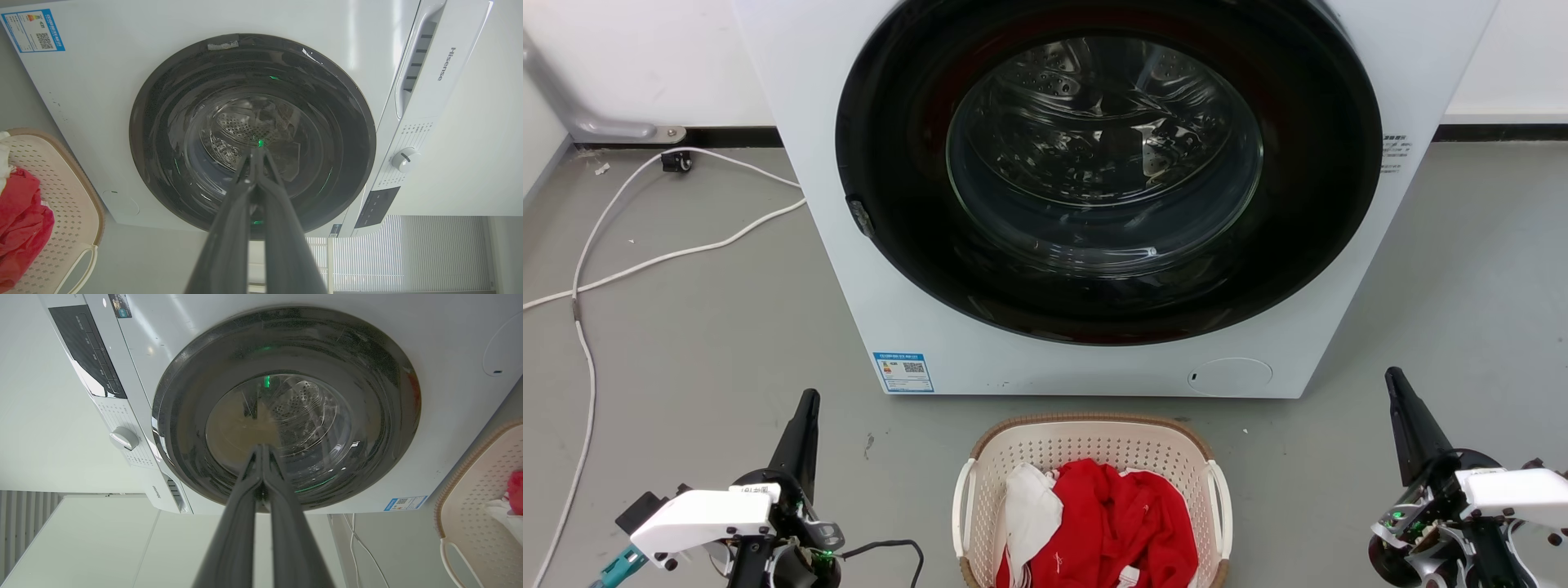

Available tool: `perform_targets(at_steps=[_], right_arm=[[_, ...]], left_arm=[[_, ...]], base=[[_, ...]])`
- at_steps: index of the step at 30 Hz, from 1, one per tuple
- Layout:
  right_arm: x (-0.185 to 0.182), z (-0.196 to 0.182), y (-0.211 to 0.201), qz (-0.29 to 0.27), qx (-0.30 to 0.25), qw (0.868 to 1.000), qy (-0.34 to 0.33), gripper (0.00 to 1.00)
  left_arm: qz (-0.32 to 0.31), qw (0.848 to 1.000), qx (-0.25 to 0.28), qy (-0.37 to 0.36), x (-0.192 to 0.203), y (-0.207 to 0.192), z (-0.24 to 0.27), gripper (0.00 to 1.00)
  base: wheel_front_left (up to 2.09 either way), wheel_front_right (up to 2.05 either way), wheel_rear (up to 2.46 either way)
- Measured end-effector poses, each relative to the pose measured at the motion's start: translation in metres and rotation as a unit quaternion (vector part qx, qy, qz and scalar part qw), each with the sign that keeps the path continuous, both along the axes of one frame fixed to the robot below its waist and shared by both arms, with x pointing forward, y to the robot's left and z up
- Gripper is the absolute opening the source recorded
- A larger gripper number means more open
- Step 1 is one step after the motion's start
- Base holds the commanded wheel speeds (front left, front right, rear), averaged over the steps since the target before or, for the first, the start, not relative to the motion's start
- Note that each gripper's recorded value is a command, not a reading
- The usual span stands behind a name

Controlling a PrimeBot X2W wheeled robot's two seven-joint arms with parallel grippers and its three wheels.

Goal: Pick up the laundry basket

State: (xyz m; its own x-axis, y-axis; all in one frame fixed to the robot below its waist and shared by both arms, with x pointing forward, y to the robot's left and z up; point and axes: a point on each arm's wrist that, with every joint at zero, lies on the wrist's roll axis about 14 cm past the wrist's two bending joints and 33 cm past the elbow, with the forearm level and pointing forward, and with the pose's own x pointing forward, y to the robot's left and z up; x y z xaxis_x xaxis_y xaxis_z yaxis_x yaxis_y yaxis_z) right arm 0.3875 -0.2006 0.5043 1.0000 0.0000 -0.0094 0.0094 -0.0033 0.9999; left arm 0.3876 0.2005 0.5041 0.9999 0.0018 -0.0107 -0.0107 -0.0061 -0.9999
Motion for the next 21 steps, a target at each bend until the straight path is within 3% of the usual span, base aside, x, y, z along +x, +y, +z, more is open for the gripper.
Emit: perform_targets(at_steps=[21], right_arm=[[0.0,0.0,-0.0001,0.0,0.0,1.0,0.0,0.0]], left_arm=[[-0.001,1.0,0.0,0.0,0.0,-0.0005,0.0,0.0]], base=[[0.0,0.0,0.0]])
